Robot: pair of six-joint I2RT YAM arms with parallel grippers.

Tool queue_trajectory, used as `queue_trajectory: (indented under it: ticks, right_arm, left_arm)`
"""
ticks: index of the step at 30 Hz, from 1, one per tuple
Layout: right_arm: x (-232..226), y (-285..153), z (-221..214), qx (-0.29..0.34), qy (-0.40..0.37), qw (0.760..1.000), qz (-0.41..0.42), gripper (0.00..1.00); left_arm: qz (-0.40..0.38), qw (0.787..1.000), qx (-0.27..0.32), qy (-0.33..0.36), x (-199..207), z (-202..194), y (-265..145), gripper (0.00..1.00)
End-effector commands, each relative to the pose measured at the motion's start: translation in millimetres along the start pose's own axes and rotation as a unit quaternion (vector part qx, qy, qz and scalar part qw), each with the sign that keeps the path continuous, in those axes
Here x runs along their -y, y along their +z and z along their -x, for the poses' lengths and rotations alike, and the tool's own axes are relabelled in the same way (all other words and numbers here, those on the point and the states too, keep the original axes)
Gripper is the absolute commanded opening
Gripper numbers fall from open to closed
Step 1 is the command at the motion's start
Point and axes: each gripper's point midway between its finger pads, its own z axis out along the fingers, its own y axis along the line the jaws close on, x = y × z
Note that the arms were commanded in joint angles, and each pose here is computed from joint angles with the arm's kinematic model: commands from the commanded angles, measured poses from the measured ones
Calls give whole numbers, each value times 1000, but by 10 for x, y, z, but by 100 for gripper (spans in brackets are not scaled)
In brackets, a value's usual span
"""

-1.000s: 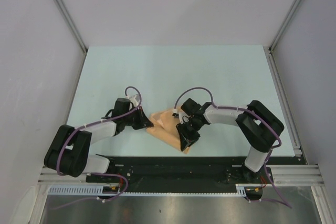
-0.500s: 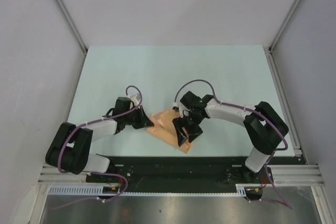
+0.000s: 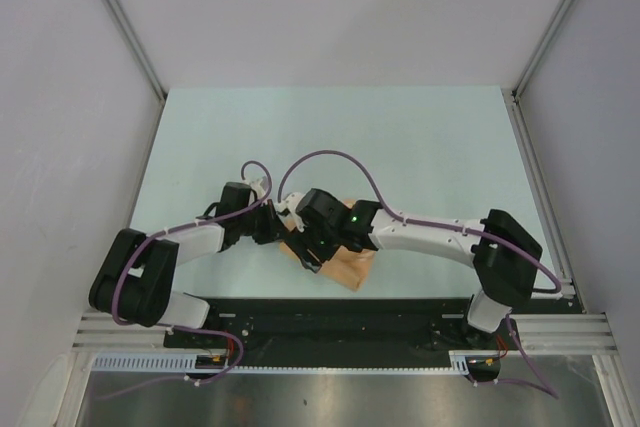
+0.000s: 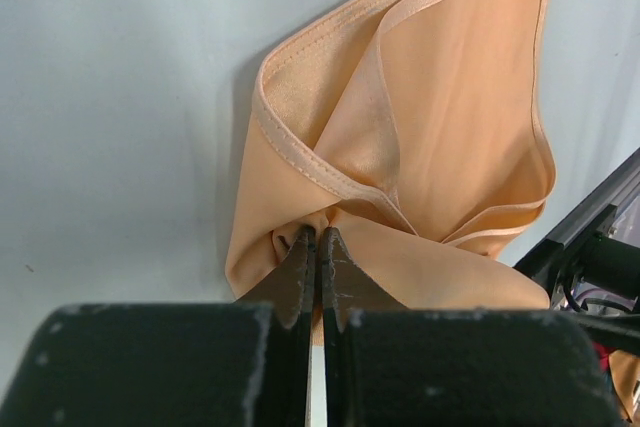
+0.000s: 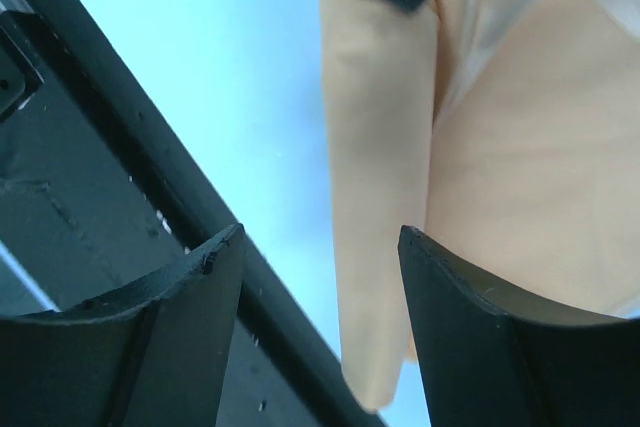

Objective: Fold the napkin, place the utensils inside, and roll it up
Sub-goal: Roll the napkin with the utensil

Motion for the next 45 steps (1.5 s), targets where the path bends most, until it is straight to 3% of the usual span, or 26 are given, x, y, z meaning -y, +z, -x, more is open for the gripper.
queue_trajectory:
  ticks: [1,7,18,27,31,35,37,38,41,45]
  right_arm:
    - [67,238,239,48,-38,998,-24,65]
    - [10,461,93,18,-49,999,-6,60]
    - [102,673,-170,-18,-58,998,-24,61]
    - [321,794,-389,-32,-62,993,-96,64]
    - [376,865,-534,-55,-60,991,-111,58]
    - [409,865,-671,-71,-55,989,-118,39]
    - [380,847,-732,-77,-52,990,-108,35]
    - [308,838,-744,-80,-51,992,-85,31]
    - [164,786,-757,-82,-48,995,-41,26]
    - [-121,710,-738,-99,-31,993,53,24]
  left_arm:
    - [45,999,-14,9,-198,-76,23,0]
    - [45,999,-16,8,-198,-81,28,0]
    - [35,999,-16,9,-154,-65,30,0]
    - [25,1000,-9,13,-80,-10,5,0]
    - [15,1000,6,15,7,73,-39,4]
    - [39,998,44,24,4,252,-142,23]
    - [56,996,65,24,-27,321,-232,31]
    - [66,995,76,19,-83,353,-268,41]
    - [70,991,117,15,-88,485,-427,61]
    - [82,985,152,10,-155,518,-548,72]
